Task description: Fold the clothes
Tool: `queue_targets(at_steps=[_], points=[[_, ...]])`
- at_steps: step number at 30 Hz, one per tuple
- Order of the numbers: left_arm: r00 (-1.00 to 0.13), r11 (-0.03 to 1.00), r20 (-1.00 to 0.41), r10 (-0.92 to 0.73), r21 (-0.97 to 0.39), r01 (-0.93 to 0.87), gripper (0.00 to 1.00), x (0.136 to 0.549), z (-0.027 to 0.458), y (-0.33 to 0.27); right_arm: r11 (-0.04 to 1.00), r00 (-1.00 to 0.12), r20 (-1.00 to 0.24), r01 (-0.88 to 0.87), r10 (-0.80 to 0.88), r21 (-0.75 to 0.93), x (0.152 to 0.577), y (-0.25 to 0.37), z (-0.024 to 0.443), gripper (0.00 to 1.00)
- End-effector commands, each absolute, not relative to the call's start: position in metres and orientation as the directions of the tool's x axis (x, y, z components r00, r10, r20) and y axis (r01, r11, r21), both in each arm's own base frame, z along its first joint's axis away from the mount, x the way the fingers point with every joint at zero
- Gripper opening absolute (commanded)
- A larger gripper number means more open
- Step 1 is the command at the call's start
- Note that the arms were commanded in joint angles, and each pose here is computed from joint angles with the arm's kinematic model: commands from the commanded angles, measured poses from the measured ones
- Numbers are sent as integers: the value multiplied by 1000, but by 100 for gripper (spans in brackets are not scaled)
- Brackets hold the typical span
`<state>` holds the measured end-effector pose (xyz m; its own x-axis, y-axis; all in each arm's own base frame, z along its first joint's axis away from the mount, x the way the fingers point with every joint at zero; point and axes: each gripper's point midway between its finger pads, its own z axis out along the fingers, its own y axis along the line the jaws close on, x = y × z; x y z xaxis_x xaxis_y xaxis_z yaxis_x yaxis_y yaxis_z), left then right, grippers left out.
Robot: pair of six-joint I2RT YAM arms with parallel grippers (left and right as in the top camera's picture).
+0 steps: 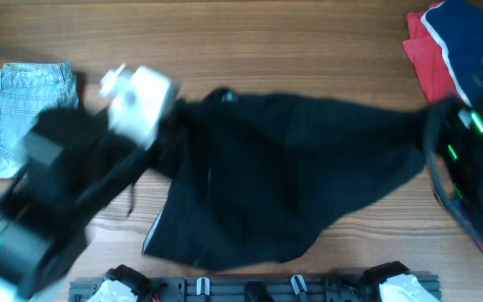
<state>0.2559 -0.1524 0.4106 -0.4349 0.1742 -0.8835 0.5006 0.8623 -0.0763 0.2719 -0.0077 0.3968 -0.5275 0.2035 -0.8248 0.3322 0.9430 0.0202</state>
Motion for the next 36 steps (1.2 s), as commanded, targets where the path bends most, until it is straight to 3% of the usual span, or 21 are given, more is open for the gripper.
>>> queue_targets(at_steps=[1, 4, 6, 10, 12, 14, 16, 18, 20, 22, 26, 28, 32, 36], points=[[-491, 959, -856, 164, 22, 282, 4, 355, 371, -146, 948, -634, -763, 303, 128, -93, 347, 5, 353, 4], [-408, 990, -910, 68, 10, 143, 4, 443, 365, -127, 930, -635, -759, 349, 145, -115, 415, -5, 318, 4], [-311, 997, -950, 10, -16, 81, 4, 477, 386, -107, 910, -586, -795, 398, 156, -114, 437, -21, 329, 4], [-48, 998, -998, -39, -41, 43, 4, 468, 507, -79, 832, -282, -940, 555, 191, 3, 418, -55, 451, 4], [-15, 998, -999, -46, -46, 47, 4, 453, 535, -75, 835, -197, -962, 548, 191, 54, 404, -56, 487, 4], [-85, 999, -996, -27, -31, 45, 4, 446, 525, -73, 840, -198, -964, 541, 180, 46, 396, -57, 493, 4], [-300, 999, -954, 7, -7, 47, 4, 441, 469, -74, 854, -330, -928, 519, 172, -26, 396, -52, 462, 4], [-605, 996, -796, 22, -38, 86, 4, 423, 383, -84, 865, -539, -821, 487, 189, -121, 394, -46, 402, 4], [-780, 993, -624, 33, -67, 95, 4, 405, 324, -90, 866, -683, -692, 469, 234, -171, 390, -40, 348, 4], [-929, 995, -364, 62, -54, 87, 4, 383, 249, -90, 898, -841, -492, 373, 223, -231, 388, -26, 281, 4], [-996, 997, -33, 77, -1, 77, 4, 355, 157, -83, 904, -956, -187, 279, 228, -324, 363, -20, 190, 4], [-995, 997, 64, 72, 17, 73, 4, 342, 128, -80, 882, -952, -134, 306, 275, -359, 348, -24, 166, 4], [-990, 978, 115, -77, 201, -52, 4, 324, 111, -49, 858, -940, -80, 335, 331, -390, 325, -29, 146, 4], [-966, 975, 242, -90, 218, -36, 4, 293, 109, -45, 843, -932, -13, 334, 363, -422, 294, -31, 127, 4]])
